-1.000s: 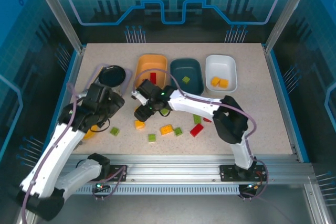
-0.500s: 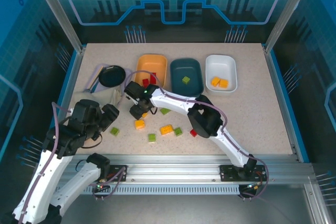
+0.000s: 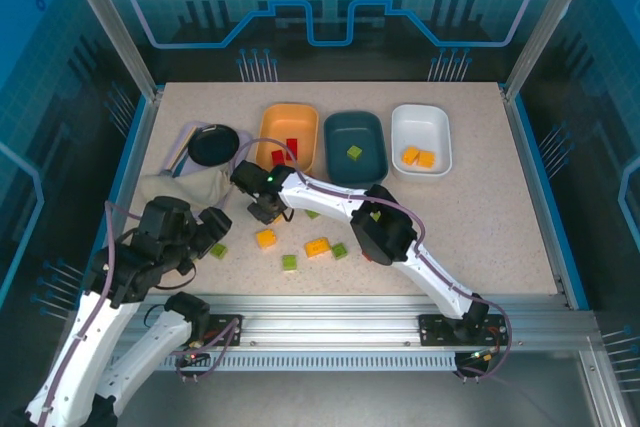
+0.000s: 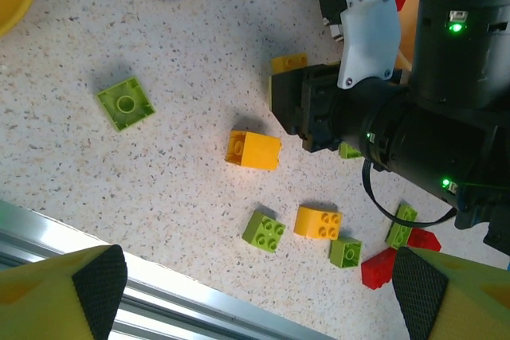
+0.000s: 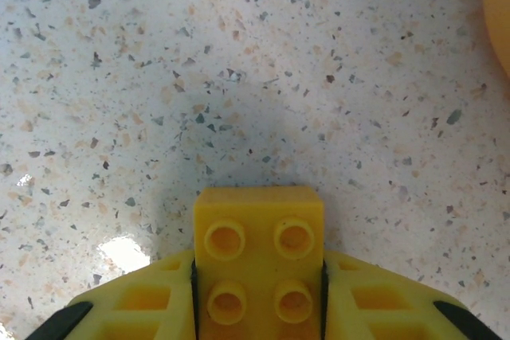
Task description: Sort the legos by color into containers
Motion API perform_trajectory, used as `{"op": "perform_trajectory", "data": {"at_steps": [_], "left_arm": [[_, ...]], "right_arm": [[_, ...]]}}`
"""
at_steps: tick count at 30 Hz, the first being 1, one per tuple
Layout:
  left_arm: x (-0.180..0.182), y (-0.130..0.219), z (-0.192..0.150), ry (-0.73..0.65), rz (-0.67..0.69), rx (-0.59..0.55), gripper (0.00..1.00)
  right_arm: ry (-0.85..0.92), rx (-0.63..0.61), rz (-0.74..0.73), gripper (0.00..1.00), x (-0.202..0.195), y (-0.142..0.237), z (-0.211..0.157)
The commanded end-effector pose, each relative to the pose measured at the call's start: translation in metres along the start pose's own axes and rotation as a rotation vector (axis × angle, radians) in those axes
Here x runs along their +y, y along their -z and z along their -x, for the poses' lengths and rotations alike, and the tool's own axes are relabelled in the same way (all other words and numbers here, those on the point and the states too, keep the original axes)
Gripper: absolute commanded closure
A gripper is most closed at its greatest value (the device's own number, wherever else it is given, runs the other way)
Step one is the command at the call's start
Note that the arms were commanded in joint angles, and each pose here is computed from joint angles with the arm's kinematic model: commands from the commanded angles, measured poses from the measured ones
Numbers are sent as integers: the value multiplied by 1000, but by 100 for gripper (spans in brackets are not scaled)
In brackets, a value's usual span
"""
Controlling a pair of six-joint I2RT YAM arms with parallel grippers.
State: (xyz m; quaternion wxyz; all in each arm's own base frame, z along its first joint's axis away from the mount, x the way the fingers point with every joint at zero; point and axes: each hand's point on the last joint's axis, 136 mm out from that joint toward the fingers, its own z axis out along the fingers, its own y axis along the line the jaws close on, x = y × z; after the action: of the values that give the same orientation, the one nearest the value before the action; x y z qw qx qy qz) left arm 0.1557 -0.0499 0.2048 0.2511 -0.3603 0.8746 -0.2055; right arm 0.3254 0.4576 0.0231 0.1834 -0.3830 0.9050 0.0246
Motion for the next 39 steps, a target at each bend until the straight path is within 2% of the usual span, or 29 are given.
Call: {"op": "perform_trajectory", "data": {"at_steps": [1,5,8,11,15,20,24,31,39], "left_arm": [[-13,-5,-5,-26,-66,32,10],[-41,-19,-13,-62,-166,103,10],[-68,-30,-16,-87,-240,152,10],[-95,-40,-16,-124,-301,181,10],[-135,-59,-20,-207,-331,218,10],[-186,-94,-39,-324,-319,285,10],[-227,-121,-50,-375,-324,327,10],[-298,-152,-52,-423,-385,352,11],[-360,-165,-66,-534,-414,366,12]], "right_arm": [[3,-17,-40,75,-8,20,3],[-65,-134,-36,76,-30,78,28],[-155,-195,-62,76,-70,116,30],[-296,-226,-99,76,-128,145,13],[-554,-237,-139,76,-226,163,-35],[-851,-229,-160,75,-329,161,-92],[-1044,-220,-124,75,-384,140,-114],[-1174,-149,-104,73,-436,91,-118],[-1224,-30,-104,70,-455,42,-128]]}}
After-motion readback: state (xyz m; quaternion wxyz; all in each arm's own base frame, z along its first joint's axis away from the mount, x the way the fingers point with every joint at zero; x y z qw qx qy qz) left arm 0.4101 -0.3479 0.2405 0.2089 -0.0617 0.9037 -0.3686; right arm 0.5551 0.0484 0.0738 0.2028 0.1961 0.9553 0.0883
